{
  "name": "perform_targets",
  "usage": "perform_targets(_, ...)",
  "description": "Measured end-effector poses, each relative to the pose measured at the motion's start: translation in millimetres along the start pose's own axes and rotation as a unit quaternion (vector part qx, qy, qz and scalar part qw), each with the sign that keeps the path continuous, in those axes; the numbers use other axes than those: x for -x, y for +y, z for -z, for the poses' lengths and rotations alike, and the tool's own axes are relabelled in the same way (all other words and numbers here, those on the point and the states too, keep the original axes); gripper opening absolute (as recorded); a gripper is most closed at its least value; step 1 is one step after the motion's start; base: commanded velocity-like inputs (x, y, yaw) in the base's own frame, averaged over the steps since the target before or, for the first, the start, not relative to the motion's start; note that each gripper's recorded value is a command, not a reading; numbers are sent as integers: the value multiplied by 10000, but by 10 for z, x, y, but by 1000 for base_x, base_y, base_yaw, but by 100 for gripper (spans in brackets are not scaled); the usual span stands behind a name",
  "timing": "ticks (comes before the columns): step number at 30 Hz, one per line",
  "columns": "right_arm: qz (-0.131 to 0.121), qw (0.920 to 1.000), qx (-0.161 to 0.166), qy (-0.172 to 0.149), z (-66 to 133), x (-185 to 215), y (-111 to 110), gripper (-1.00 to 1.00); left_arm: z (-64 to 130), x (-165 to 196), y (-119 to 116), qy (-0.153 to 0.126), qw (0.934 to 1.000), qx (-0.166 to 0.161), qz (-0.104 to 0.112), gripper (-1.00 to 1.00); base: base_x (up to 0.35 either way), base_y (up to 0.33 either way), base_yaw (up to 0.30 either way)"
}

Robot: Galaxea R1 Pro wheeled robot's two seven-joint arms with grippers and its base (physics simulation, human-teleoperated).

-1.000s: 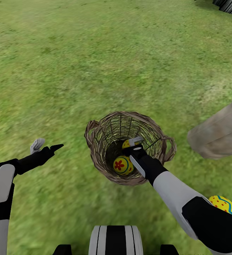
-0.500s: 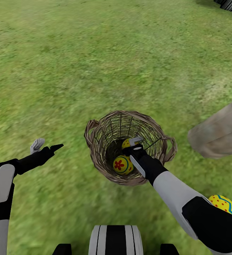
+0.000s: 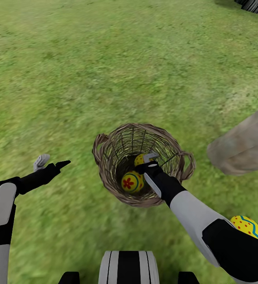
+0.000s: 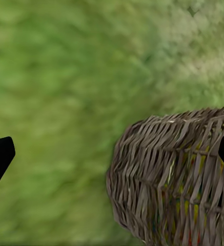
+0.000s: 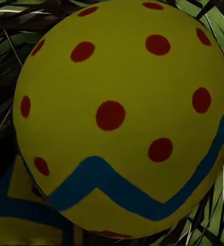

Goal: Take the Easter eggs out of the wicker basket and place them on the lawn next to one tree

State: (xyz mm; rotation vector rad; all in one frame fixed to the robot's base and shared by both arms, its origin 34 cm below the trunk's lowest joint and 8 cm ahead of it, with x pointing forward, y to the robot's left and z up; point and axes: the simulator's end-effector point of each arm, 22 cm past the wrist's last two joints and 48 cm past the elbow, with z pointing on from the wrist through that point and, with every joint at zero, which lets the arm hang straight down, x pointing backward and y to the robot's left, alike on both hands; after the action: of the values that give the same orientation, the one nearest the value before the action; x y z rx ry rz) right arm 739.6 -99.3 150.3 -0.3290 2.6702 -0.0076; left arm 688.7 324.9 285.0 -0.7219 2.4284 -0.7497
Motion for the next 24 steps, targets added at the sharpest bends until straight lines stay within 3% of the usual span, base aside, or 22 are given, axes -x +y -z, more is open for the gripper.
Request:
perform_targets(16, -85, 10000, 14, 40, -7, -19, -5, 100, -27, -48, -40, 22, 10000, -58, 26, 100, 0, 0, 0)
perform_targets(17, -85, 10000, 15, 41, -7, -20, -4, -100, -27, -48, -40, 22, 10000, -58, 26, 100, 0, 0, 0)
perform_targets(24, -86, 10000, 15, 34, -6, -15, -5, -100, -26, -48, -40, 22, 10000, -59, 26, 100, 0, 0, 0)
